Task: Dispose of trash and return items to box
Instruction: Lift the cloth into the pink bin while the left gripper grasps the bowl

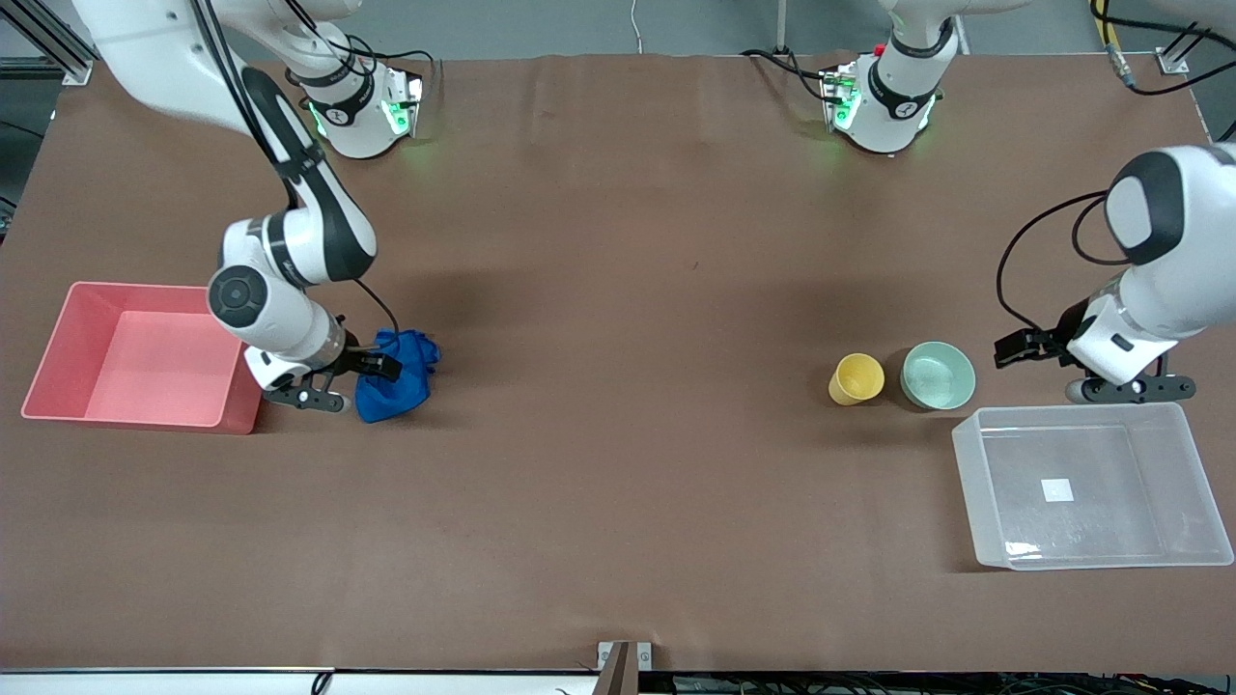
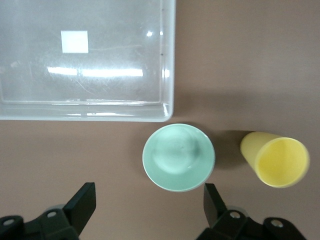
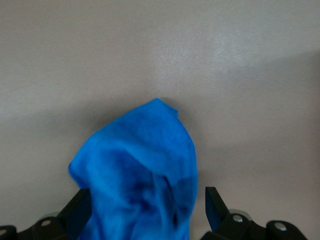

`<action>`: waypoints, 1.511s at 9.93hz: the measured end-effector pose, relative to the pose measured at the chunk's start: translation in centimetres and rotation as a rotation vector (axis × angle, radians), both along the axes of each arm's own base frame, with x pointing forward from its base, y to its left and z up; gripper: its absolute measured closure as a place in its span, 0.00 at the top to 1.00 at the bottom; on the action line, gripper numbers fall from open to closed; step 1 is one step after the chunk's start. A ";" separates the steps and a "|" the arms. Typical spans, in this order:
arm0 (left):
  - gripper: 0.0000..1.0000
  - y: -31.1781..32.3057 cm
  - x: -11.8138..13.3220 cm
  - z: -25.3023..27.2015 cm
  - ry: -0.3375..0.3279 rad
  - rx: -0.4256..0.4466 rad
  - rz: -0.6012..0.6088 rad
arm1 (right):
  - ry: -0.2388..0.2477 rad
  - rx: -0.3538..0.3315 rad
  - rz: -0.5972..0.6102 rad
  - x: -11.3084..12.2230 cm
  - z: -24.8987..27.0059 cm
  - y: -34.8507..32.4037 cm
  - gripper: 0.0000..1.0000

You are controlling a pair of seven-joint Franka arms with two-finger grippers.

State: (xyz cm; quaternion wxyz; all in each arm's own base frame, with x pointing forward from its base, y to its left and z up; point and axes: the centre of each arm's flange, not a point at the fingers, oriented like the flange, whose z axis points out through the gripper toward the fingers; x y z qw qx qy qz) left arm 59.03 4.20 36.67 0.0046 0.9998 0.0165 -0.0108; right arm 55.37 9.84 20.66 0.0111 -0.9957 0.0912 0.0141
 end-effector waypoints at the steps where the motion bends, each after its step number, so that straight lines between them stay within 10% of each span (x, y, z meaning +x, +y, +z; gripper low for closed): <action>1: 0.96 0.7 -0.5 -3.0 0.002 0.001 0.006 | 0.005 0.002 0.000 -0.4 -1.8 0.0 1.00; 3: 0.96 0.6 -1.0 -7.3 0.022 0.000 0.006 | 0.018 0.003 0.001 -0.7 -3.2 0.1 0.99; 6: 0.94 0.8 -1.1 -11.1 0.040 0.001 0.008 | 0.020 0.002 -0.004 -0.6 -3.1 0.0 0.53; 11: 0.86 0.8 -1.6 -15.3 0.077 -0.001 0.010 | 0.096 -0.015 -0.011 0.3 -1.2 0.2 0.16; 13: 0.77 1.0 -1.7 -15.7 0.078 -0.001 0.013 | 0.204 -0.046 -0.015 2.8 7.0 -0.1 0.15; 15: 0.47 0.9 -1.7 -16.5 0.072 0.000 0.012 | 0.210 -0.048 0.024 3.7 17.6 -3.3 0.12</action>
